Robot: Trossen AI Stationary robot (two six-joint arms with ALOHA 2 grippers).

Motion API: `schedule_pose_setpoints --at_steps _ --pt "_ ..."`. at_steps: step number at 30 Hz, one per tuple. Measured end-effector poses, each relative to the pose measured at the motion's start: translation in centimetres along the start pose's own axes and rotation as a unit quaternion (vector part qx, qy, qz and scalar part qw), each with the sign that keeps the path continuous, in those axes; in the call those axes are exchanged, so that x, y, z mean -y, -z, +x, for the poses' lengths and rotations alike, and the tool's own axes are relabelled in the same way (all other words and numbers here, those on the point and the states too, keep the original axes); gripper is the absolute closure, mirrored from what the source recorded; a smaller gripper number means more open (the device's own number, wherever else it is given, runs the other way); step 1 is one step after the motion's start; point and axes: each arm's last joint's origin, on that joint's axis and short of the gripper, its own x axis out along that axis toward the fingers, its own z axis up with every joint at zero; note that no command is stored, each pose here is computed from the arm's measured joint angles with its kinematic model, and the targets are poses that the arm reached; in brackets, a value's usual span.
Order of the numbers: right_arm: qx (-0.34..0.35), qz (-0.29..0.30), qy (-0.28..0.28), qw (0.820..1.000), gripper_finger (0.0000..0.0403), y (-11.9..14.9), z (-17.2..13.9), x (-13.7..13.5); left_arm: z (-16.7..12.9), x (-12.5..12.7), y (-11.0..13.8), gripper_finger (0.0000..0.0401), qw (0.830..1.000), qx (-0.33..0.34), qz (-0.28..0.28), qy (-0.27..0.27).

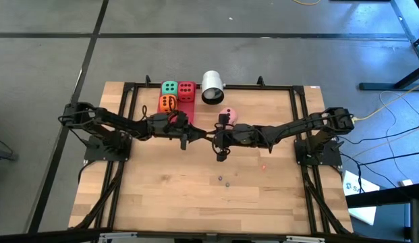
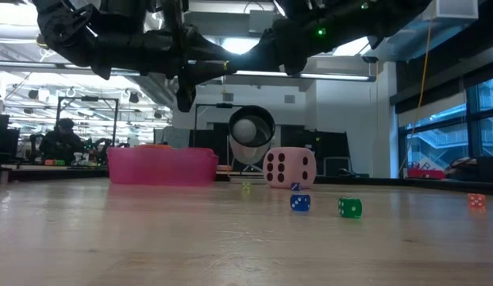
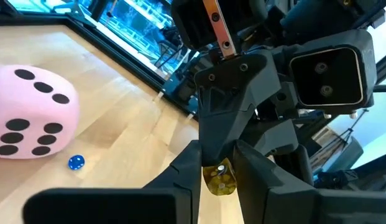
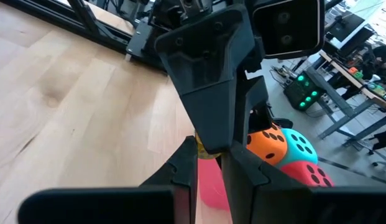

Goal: Pick & Place Dice
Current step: Put the small yellow dice into the red bin

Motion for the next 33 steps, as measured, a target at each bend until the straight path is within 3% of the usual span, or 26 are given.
schedule_pose_setpoints --at_steps 19,33 --pt "-0.007 0.002 0.025 1.0 0.0351 0.22 0.17 0.64 0.07 0.29 0.05 0.0336 1.0 -0.008 0.015 0.017" --pt "-0.008 0.005 0.027 1.0 0.0351 0.24 0.17 0.67 0.09 0.4 -0.02 0.0232 1.0 -0.007 0.017 0.023"
